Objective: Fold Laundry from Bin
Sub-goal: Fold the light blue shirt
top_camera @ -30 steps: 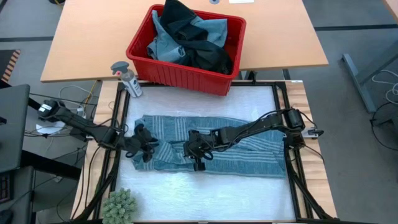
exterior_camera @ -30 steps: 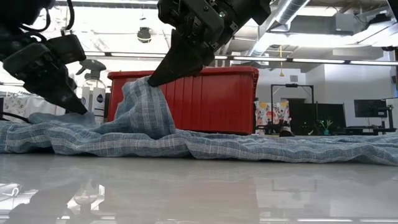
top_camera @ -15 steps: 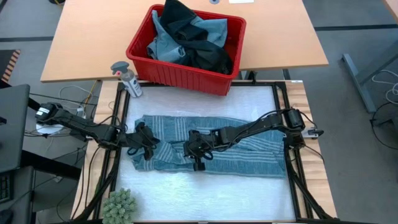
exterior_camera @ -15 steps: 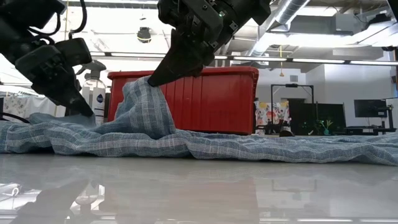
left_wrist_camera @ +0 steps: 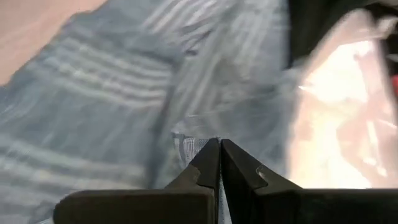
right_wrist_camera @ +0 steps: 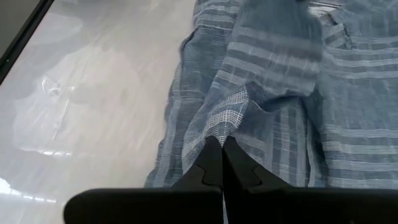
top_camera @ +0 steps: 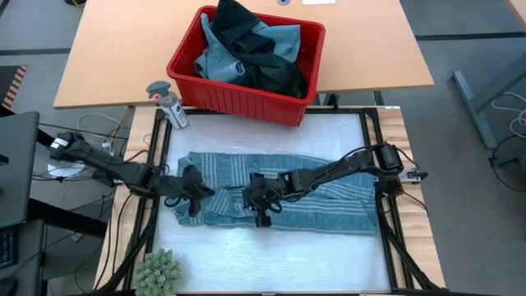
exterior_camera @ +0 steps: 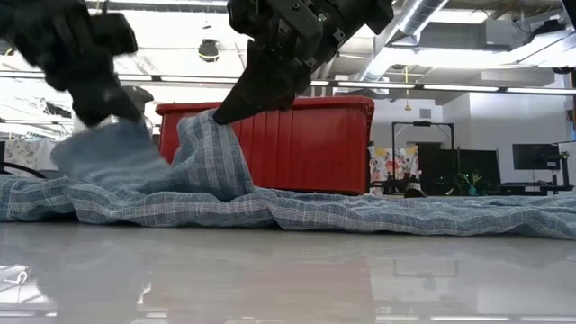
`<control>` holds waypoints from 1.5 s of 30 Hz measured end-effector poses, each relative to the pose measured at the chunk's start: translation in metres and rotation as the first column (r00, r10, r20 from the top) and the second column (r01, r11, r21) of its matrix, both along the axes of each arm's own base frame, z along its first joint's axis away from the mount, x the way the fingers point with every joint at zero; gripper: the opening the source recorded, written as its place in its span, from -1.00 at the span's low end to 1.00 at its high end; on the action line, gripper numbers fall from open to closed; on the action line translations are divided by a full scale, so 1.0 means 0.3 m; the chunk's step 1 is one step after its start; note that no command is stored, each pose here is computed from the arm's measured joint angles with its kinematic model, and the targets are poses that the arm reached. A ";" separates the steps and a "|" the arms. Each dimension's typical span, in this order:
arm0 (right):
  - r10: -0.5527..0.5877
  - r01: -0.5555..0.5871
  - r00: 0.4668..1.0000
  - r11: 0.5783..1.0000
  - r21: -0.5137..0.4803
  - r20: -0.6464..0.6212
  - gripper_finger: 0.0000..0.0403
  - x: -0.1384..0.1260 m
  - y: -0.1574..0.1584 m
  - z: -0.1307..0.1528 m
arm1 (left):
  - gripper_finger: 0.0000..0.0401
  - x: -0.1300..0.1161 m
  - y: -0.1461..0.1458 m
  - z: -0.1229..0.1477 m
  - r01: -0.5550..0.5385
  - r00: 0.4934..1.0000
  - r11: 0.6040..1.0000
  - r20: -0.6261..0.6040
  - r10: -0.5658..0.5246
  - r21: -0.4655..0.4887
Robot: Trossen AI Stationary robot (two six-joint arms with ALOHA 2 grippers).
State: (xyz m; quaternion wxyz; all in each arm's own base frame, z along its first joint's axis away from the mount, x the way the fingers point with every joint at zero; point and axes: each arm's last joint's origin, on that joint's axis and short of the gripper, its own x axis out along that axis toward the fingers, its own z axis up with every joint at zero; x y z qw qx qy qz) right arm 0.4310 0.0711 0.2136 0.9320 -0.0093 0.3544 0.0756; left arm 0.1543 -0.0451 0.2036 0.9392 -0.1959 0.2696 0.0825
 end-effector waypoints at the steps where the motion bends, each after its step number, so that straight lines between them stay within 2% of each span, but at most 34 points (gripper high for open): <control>1: -0.001 0.001 1.000 1.000 -0.003 0.001 -0.92 0.000 0.003 0.000 | -1.00 0.000 -0.011 0.017 0.018 1.000 1.000 0.010 -0.017 -0.007; 8: 0.004 -0.004 1.000 1.000 -0.015 0.010 -0.92 -0.004 0.009 0.010 | -1.00 -0.030 -0.089 0.031 0.141 0.990 0.987 -0.011 -0.142 -0.074; 16: 0.119 -0.119 0.992 0.993 0.006 -0.037 -0.92 -0.016 0.016 -0.001 | -1.00 -0.057 -0.147 -0.026 0.212 0.964 0.976 -0.156 -0.216 -0.041; 26: 0.152 -0.151 0.987 0.988 0.035 -0.045 -0.77 -0.018 0.016 -0.002 | -1.00 -0.032 -0.179 -0.085 0.207 0.948 0.978 -0.247 -0.201 -0.001; 35: 0.167 -0.165 0.985 0.985 0.048 -0.046 -0.72 -0.021 0.032 -0.002 | -1.00 -0.021 -0.187 -0.100 0.200 0.947 0.980 -0.258 -0.192 0.007; 40: 0.183 -0.181 0.982 0.982 0.051 -0.047 -0.54 -0.024 0.046 -0.002 | -1.00 -0.020 -0.186 -0.100 0.193 0.949 0.981 -0.255 -0.183 0.015; 45: 0.201 -0.197 0.978 0.978 0.070 -0.053 -0.16 -0.029 0.062 -0.003 | -1.00 -0.020 -0.185 -0.100 0.174 0.954 0.985 -0.251 -0.166 0.010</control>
